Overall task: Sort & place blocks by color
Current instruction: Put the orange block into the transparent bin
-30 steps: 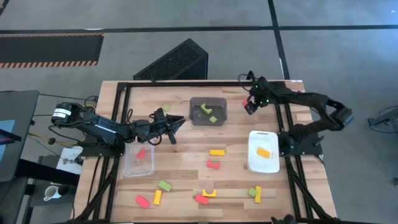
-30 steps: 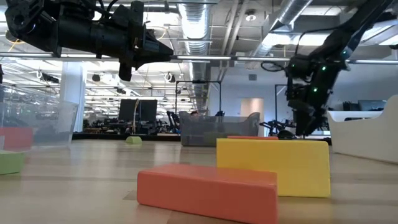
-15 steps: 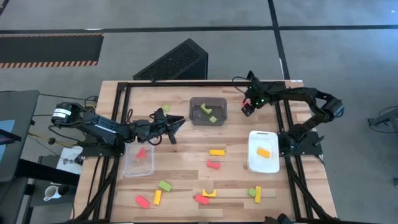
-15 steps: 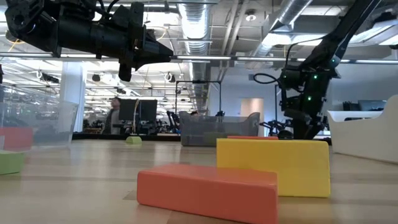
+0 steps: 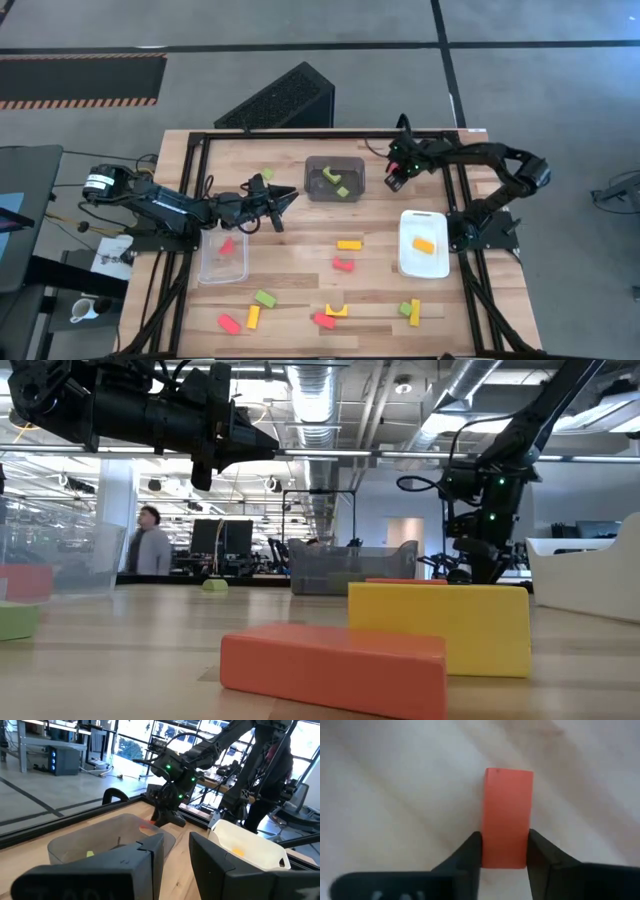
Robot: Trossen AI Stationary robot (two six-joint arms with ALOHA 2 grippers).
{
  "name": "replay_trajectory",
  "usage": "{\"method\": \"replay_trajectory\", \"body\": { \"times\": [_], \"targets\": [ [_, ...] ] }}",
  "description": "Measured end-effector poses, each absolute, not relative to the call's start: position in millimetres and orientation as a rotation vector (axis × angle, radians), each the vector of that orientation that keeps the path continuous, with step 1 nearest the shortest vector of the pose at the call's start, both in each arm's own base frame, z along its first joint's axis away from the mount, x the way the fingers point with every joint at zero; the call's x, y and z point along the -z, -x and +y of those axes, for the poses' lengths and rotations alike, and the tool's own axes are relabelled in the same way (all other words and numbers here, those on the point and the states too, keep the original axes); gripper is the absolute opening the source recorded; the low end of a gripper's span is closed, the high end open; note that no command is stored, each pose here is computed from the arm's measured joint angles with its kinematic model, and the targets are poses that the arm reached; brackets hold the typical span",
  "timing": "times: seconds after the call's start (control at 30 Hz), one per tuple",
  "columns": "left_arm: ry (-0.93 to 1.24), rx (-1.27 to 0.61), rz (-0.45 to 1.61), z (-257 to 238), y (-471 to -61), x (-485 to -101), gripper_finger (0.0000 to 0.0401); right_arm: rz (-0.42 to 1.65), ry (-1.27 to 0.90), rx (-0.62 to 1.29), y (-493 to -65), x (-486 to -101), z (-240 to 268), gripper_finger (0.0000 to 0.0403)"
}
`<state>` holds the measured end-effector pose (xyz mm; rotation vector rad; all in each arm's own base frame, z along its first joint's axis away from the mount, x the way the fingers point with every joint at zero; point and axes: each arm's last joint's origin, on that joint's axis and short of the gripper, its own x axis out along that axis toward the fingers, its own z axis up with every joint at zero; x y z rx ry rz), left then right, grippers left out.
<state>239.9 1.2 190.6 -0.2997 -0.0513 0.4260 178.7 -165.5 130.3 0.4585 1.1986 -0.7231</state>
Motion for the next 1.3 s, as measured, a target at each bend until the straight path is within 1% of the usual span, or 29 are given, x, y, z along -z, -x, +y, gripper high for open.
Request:
{"method": "replay_trajectory", "body": {
  "times": [0.03,0.13,0.3,0.43,0.53,0.7,0.87,0.97,1.2,1.3],
  "targets": [
    [0.292,-0.426,-0.05,1.2,-239.9,-190.6,0.0078,1.192,-0.462,0.707,-179.7,-132.8,-162.1,0.0108],
    [0.29,-0.412,-0.044,0.7,-240.0,-190.3,0.0078,1.169,-0.475,0.666,-182.6,-140.1,-151.1,0.0108],
    [0.29,-0.397,-0.041,0.2,-240.3,-190.3,0.008,1.049,-0.449,0.619,-192.2,-164.5,-131.1,0.0108],
    [0.29,-0.396,-0.04,0.0,-240.3,-190.3,0.0092,0.948,-0.42,0.568,-199.5,-184.0,-109.4,0.0127],
    [0.289,-0.394,-0.04,-0.6,-240.3,-190.3,0.0112,0.872,-0.409,0.526,-204.3,-196.4,-93.7,0.0134],
    [0.29,-0.377,-0.04,-1.5,-240.4,-190.5,0.0158,0.751,-0.385,0.433,-213.7,-212.3,-70.0,0.0125],
    [0.326,-0.329,-0.062,-3.1,-243.9,-196.3,0.0204,0.598,-0.323,0.289,-229.9,-226.6,-43.4,0.0127],
    [0.338,-0.282,-0.074,-4.8,-249.2,-201.8,0.0225,0.488,-0.298,0.201,-241.4,-234.9,-26.9,0.0129],
    [0.34,-0.236,-0.067,-10.8,-264.7,-205.2,0.0251,0.235,-0.275,0.032,-272.6,-242.2,6.6,0.0131],
    [0.338,-0.234,-0.055,-11.7,-274.5,-203.1,0.0256,0.181,-0.275,0.005,-283.4,-236.9,12.5,0.0131]
  ]
}}
